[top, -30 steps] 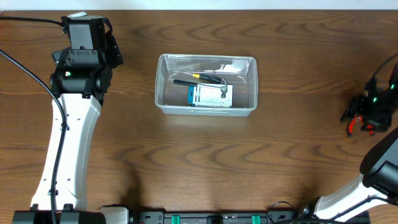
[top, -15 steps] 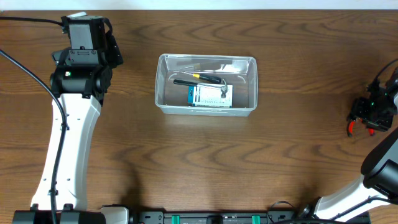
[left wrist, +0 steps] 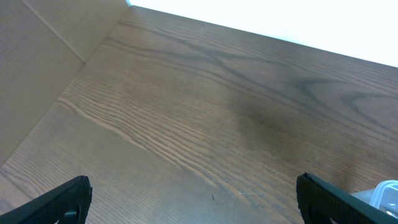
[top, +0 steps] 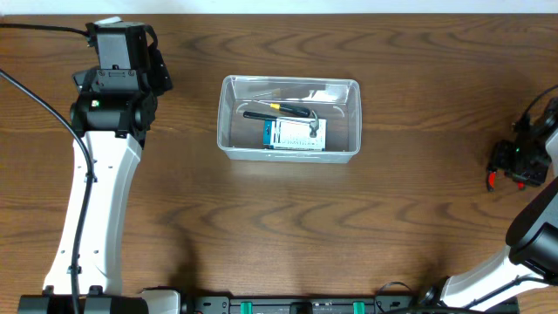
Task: Pack container
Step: 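Lift the red pliers with the right gripper toward the container, then lower the pliers into the container and open the right gripper, then lift the right gripper out of the container and away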
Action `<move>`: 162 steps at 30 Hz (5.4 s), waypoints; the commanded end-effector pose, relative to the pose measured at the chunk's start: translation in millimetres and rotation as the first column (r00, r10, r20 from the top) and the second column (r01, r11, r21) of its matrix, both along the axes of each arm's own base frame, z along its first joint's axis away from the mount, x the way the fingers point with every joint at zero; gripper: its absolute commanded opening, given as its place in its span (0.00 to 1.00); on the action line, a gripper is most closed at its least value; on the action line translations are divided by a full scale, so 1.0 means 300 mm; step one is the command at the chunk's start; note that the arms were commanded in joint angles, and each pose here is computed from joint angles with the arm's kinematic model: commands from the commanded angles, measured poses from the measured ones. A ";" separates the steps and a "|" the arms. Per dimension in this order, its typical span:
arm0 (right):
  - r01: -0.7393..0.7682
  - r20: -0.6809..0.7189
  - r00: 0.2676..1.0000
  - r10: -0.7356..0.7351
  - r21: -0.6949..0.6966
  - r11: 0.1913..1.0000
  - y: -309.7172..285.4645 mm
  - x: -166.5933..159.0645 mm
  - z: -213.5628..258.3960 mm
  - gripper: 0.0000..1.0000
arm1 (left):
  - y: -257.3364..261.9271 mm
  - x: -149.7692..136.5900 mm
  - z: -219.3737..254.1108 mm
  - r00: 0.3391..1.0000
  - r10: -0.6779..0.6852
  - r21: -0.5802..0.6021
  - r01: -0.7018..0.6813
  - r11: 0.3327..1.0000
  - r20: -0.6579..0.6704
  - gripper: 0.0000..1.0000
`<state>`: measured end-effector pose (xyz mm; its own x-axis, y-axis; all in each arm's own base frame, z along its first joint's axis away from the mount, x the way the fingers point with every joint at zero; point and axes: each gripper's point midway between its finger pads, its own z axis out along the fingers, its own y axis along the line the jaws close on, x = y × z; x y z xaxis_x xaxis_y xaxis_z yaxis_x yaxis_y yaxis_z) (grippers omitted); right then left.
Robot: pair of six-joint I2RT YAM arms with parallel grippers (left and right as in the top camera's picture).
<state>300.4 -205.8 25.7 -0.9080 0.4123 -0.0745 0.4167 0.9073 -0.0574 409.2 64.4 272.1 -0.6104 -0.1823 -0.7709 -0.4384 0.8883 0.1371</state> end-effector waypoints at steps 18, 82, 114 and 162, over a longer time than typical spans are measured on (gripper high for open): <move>0.024 0.057 0.998 -0.021 -0.046 0.999 -0.001 0.000 -0.074 0.61 | 0.016 -0.001 0.010 1.000 0.015 0.018 -0.015 1.000 0.001 0.98; -0.799 0.407 0.246 0.880 -0.428 0.422 1.422 0.534 0.732 0.07 | 0.016 -0.001 0.010 1.000 0.015 0.018 -0.015 1.000 0.001 0.98; -0.968 0.123 0.186 0.975 -0.147 0.203 1.595 0.384 0.180 0.32 | 0.016 -0.001 0.010 1.000 0.015 0.018 -0.015 1.000 0.001 0.98; -0.202 0.602 0.691 0.400 -0.370 0.907 0.568 0.468 1.120 0.99 | 0.016 -0.001 0.010 1.000 0.015 0.018 -0.015 1.000 0.001 0.98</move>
